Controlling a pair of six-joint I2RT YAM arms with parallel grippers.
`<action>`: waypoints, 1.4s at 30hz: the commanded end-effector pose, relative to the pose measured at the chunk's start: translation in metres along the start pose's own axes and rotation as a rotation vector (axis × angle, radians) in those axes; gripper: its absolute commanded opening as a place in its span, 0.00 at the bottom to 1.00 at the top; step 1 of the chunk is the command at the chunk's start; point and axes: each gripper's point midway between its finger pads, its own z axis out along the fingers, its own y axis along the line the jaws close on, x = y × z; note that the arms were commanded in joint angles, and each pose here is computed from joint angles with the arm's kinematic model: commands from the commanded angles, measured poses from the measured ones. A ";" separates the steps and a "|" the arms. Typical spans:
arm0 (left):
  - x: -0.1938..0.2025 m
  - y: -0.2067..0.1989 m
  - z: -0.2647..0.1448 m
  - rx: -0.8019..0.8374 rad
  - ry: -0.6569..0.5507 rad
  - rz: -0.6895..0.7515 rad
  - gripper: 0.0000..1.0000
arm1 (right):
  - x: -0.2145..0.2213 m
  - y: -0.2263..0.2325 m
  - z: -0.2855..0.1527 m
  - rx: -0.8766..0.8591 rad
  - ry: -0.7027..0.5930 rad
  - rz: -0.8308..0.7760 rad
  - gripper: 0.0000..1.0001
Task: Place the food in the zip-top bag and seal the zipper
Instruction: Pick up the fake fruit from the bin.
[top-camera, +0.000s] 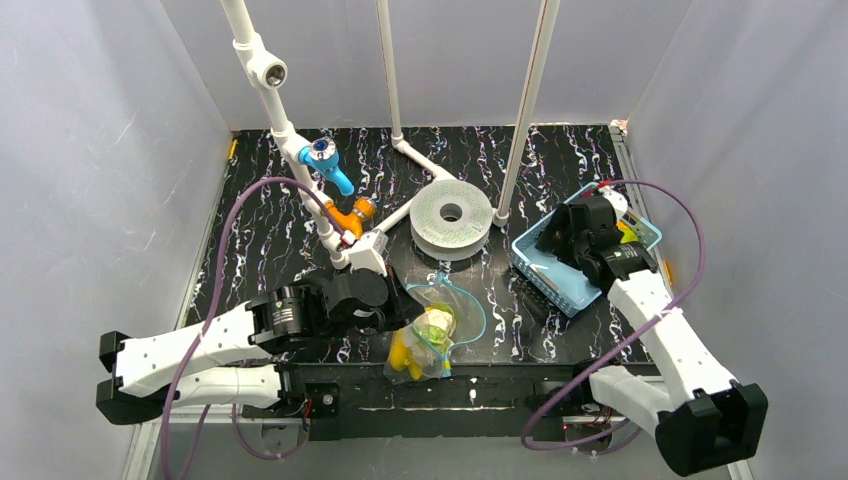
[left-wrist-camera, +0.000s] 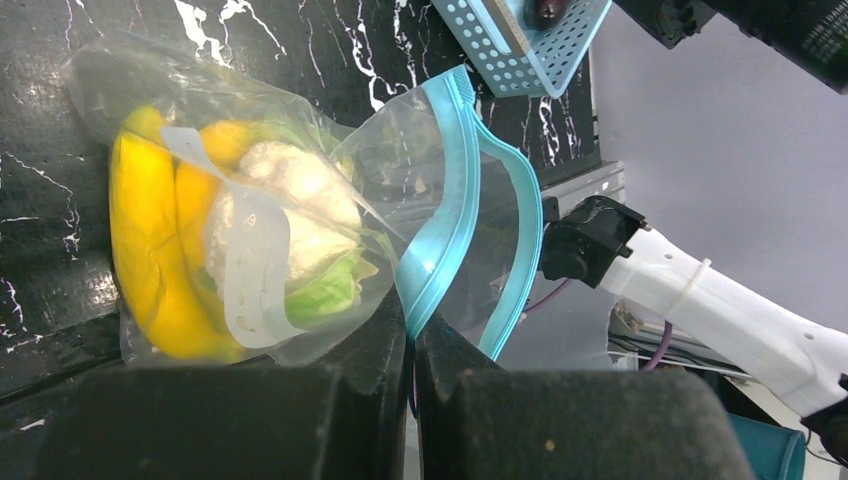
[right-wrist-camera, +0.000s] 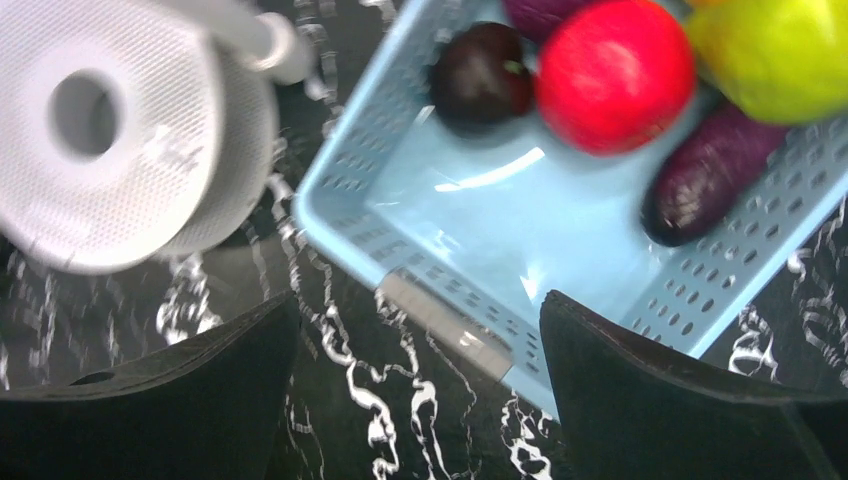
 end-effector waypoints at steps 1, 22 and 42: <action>0.001 -0.001 0.008 -0.021 -0.001 0.003 0.00 | -0.027 -0.017 0.026 0.066 -0.109 0.286 0.98; 0.005 -0.007 0.013 -0.020 0.023 0.014 0.00 | -0.018 -0.086 0.120 0.361 -0.016 0.484 0.97; 0.004 0.007 0.011 -0.073 0.010 0.022 0.00 | -0.021 -0.095 0.130 0.405 0.005 0.353 0.81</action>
